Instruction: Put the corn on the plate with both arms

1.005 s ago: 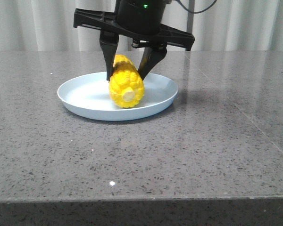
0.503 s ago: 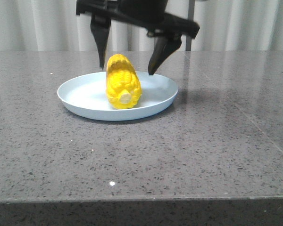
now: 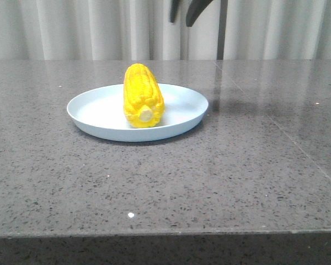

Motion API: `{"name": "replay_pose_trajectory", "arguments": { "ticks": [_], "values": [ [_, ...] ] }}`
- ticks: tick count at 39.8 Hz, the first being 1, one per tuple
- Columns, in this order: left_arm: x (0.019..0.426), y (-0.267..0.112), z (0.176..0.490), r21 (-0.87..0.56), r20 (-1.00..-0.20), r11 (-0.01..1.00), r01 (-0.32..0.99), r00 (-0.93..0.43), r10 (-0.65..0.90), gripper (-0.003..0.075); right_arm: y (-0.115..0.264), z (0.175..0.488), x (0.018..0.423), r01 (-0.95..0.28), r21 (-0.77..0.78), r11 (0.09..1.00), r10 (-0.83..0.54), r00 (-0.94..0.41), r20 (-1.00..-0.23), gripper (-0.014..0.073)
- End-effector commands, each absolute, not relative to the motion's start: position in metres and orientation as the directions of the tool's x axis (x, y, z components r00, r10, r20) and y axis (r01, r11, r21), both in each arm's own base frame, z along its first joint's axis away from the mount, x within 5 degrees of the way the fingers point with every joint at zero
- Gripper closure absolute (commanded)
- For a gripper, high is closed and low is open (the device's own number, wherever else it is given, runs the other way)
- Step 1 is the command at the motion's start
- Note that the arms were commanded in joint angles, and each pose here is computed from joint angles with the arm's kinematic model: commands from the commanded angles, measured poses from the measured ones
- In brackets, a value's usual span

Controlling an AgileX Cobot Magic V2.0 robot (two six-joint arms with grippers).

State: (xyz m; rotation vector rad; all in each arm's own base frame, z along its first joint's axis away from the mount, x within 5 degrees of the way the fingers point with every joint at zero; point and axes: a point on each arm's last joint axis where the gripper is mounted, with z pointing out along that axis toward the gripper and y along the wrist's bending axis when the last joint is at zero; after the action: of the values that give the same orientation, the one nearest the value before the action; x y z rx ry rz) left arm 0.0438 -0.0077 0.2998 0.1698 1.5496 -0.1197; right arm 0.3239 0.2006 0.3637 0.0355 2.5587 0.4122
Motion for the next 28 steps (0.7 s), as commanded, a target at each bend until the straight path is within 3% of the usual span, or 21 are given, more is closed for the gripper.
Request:
{"name": "replay_pose_trajectory", "arguments": {
  "ticks": [1,13,28],
  "values": [
    [0.042,-0.007,0.316,0.034,-0.993,0.983,0.179,0.118,0.012,0.0741,0.176,0.395,0.32,-0.044,0.309,0.95,0.151,-0.801,-0.579,0.0659],
    [0.042,-0.007,0.316,0.034,-0.993,0.983,0.179,0.118,0.012,0.0741,0.105,0.389,0.326,0.05,0.213,0.976,0.157,-0.838,-0.523,0.0659],
    [0.042,-0.007,0.316,0.034,-0.993,0.983,0.179,0.118,0.012,0.0741,0.019,0.362,0.276,0.146,0.164,0.976,0.213,-0.812,-0.543,0.0659]
  ]
}}
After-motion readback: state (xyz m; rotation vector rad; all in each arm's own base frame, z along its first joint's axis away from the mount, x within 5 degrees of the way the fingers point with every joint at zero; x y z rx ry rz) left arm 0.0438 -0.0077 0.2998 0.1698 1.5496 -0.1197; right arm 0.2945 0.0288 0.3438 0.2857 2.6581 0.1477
